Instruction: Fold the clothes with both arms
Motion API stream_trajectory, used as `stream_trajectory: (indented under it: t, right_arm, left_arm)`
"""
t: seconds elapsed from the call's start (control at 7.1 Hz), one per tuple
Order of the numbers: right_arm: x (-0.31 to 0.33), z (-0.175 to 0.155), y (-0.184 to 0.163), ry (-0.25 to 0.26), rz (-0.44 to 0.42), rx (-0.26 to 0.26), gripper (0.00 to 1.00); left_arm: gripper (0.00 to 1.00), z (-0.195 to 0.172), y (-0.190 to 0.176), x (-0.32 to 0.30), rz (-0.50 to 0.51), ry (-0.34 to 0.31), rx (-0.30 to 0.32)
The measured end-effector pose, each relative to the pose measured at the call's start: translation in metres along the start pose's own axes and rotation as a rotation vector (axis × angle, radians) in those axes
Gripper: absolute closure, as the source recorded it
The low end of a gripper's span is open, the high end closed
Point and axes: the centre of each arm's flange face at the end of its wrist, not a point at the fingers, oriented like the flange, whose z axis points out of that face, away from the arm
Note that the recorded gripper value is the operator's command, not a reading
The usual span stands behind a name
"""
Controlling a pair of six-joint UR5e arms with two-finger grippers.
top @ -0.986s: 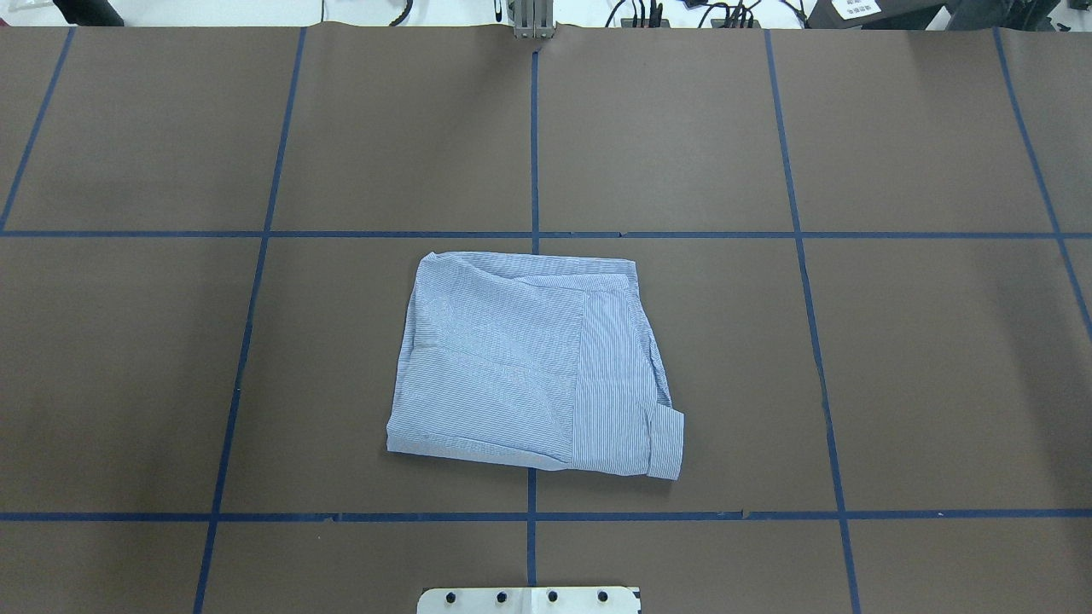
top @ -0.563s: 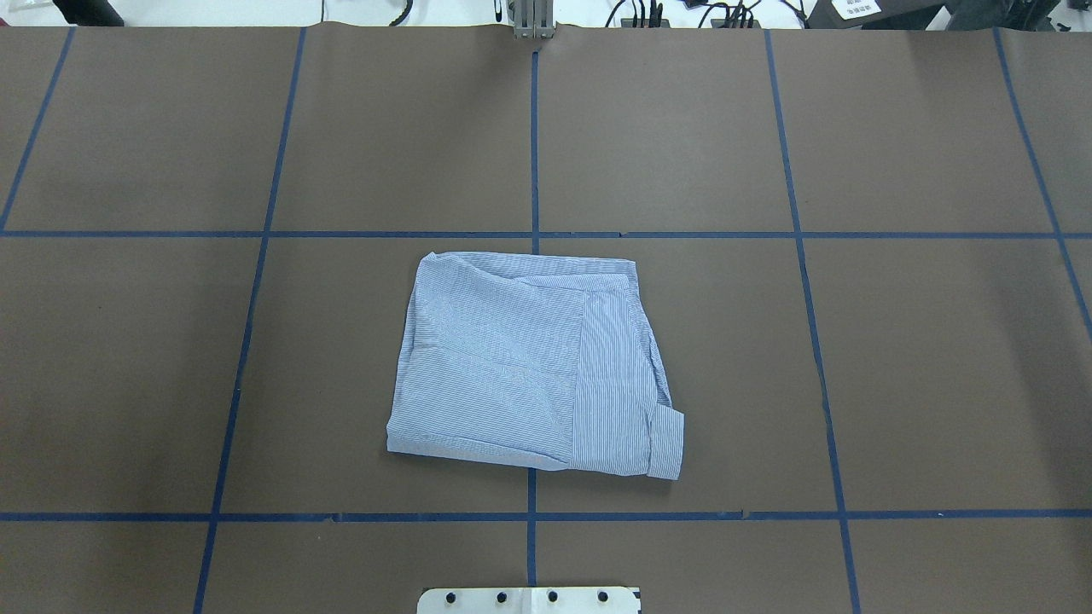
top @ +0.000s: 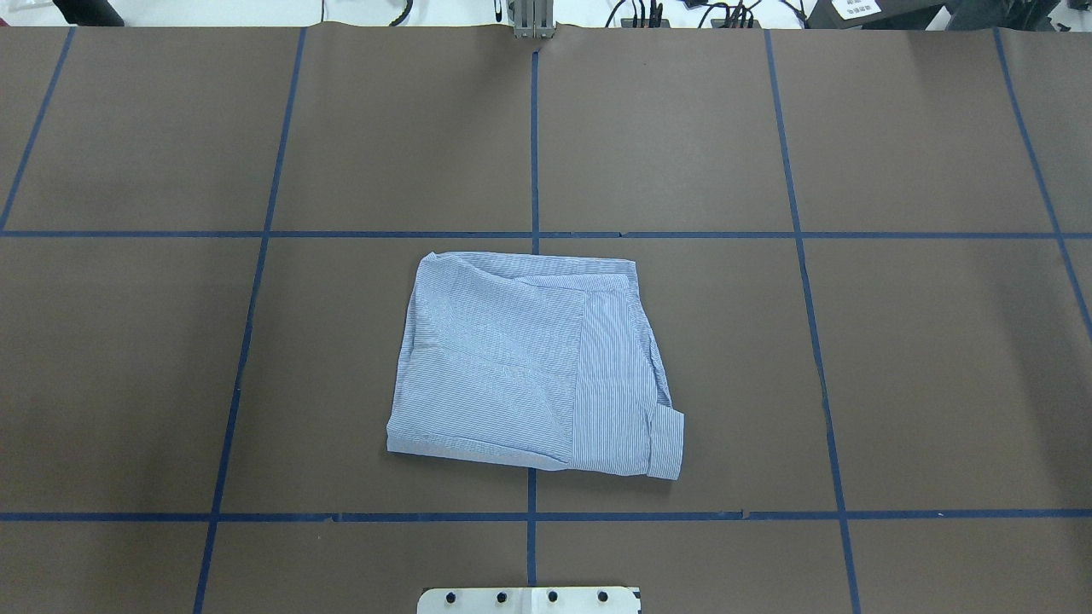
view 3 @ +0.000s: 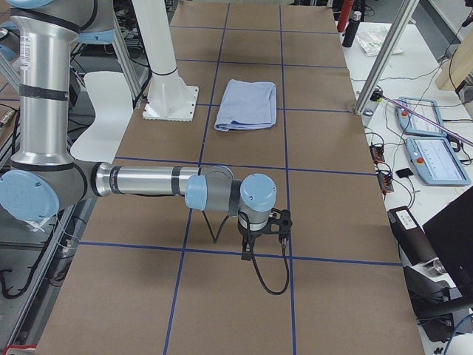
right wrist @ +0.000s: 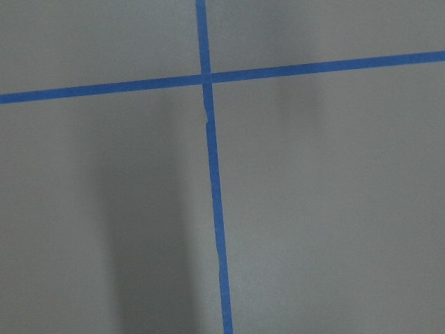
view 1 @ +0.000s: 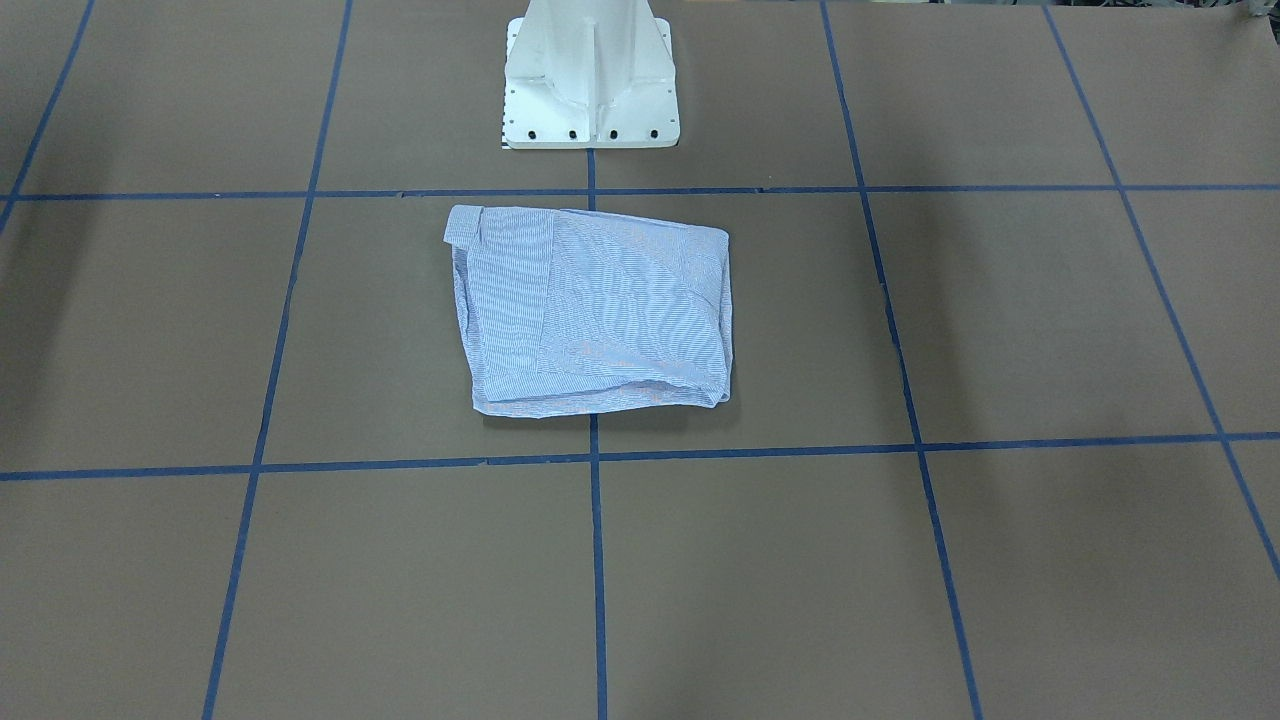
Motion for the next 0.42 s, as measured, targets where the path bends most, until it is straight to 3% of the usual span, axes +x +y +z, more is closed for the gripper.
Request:
stream_trajectory:
  t: [0.42]
  right_arm:
    - [-0.0043,-0.0043,-0.0028,0.001,-0.01,0.01,0.0]
  left_arm:
    - [0.0,-0.002,-0.0015,0.0011,0.001,0.0,0.003]
